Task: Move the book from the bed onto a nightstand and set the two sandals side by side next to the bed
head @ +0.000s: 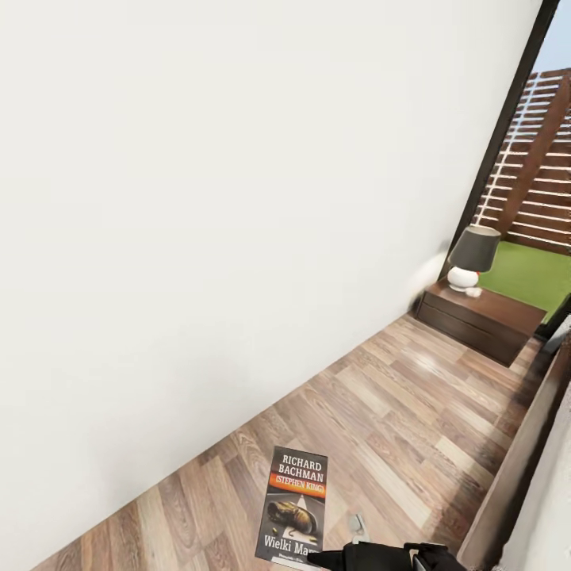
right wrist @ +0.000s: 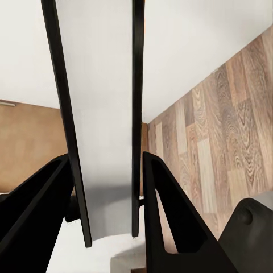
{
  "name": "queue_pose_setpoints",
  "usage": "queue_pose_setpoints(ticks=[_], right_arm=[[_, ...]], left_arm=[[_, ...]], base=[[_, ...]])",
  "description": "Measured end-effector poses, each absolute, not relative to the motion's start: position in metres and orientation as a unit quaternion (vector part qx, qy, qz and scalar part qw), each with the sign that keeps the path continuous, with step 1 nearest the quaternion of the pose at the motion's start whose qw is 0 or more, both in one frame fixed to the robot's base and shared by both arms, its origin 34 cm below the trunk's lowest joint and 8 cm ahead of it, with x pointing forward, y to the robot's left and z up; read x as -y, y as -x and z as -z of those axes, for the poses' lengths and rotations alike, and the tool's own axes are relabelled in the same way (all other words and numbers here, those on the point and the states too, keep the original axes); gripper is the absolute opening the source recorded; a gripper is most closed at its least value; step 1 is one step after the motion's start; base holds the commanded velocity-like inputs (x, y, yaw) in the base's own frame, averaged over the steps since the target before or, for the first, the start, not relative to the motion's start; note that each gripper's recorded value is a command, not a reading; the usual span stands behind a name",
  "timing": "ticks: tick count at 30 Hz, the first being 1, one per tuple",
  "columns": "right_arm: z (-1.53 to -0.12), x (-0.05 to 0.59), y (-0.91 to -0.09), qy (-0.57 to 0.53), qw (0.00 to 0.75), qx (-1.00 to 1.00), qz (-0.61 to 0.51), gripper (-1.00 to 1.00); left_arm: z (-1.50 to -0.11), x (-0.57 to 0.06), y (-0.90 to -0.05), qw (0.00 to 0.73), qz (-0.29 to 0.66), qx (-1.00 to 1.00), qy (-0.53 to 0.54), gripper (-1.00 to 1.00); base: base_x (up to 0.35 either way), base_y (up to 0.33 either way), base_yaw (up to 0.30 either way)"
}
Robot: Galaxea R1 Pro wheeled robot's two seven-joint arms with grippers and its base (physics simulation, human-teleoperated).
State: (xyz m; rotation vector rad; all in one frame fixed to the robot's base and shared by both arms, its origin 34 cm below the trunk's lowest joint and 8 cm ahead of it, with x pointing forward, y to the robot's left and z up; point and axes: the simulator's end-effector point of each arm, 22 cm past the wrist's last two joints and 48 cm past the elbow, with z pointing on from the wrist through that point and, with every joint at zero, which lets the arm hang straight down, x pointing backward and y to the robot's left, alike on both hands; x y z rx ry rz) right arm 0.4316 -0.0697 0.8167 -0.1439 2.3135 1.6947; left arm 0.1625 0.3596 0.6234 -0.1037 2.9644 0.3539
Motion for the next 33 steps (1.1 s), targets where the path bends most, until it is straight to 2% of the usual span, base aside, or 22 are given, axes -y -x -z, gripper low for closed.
queue_pose_setpoints(ticks=[33], right_arm=[[-0.829,0.070,-0.438,0.060,0.149,-0.796,-0.584,-1.00]], left_arm=[[-0.626,-0.360,-0.176,0.095,-0.117,-0.988,0.037,1.00]], base=[[0.004,0.013,-0.014]])
